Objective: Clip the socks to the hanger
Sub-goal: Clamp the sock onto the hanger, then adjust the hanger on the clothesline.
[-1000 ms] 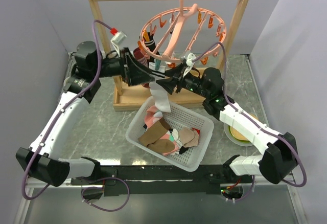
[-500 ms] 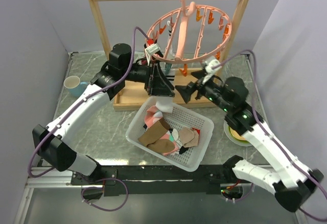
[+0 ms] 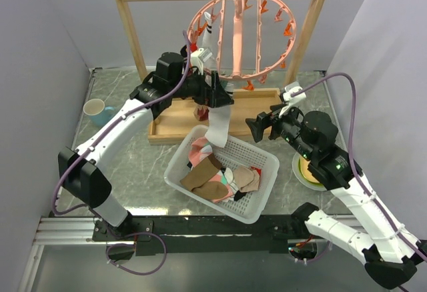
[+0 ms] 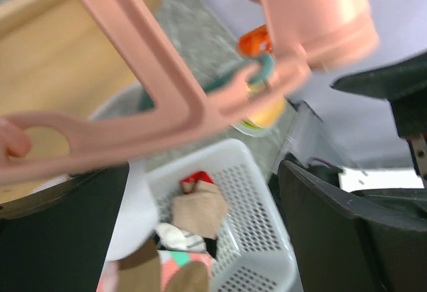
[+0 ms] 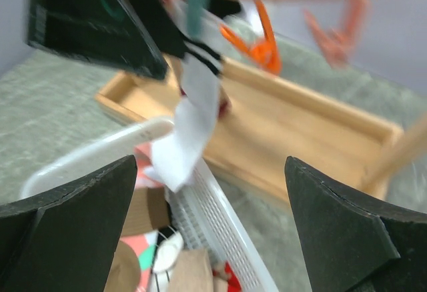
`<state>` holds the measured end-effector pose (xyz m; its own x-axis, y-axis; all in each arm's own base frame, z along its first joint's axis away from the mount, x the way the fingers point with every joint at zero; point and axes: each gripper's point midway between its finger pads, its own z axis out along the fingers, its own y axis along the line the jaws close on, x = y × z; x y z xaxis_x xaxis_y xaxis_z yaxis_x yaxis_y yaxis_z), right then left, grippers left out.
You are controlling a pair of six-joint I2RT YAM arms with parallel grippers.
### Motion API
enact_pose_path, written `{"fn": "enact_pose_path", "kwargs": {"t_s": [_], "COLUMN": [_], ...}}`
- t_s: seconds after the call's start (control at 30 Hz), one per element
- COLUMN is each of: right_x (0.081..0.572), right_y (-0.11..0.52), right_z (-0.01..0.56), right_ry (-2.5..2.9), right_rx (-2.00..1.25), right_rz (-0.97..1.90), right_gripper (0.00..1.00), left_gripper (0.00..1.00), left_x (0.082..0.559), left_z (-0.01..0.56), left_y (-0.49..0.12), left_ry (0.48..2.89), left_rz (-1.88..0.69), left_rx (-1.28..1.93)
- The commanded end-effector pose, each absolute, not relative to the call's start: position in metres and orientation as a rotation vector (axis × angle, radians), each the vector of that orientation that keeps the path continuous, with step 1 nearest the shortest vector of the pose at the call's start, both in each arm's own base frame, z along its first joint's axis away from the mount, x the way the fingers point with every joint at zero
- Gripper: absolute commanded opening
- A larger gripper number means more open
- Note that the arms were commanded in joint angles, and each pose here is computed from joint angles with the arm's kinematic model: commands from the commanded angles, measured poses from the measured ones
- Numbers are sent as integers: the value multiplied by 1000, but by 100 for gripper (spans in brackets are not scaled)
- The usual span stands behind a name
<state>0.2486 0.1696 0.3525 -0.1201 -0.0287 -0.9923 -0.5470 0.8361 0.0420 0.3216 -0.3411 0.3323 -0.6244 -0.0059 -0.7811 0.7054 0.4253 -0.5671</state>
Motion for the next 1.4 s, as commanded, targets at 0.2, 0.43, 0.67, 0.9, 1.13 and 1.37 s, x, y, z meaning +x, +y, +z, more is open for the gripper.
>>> {"fn": "enact_pose_path", "kwargs": {"t_s": [0.2,0.43,0.67,0.9,1.13,1.37], "right_x": [256,254,266,280,294,290], "right_y": [119,135,167,181,177,185], "right_z": [370,393,392,392,391,382], "right_ry": [1591,1481,1424,1389,1345,1338], "right_rx": [-203,-255,-371,-418,-446,-480], "right_rz": [289,374,436,423,321,358], "right_gripper": [100,100,100,95,88,77], "left_gripper": [99,99,100,99,99,99], "left_x": [387,405,412,396,385,356], "left_z": [346,360,370,379,384,405], "left_y": [-290,-259,-243,-237,-230,-230], "left_ry": [1931,1900,1878,1857,1845,1784], "left_rz": [-873,-811,-788,-816,-817,-876], "left_rx": [348,270,244,248,250,361]}}
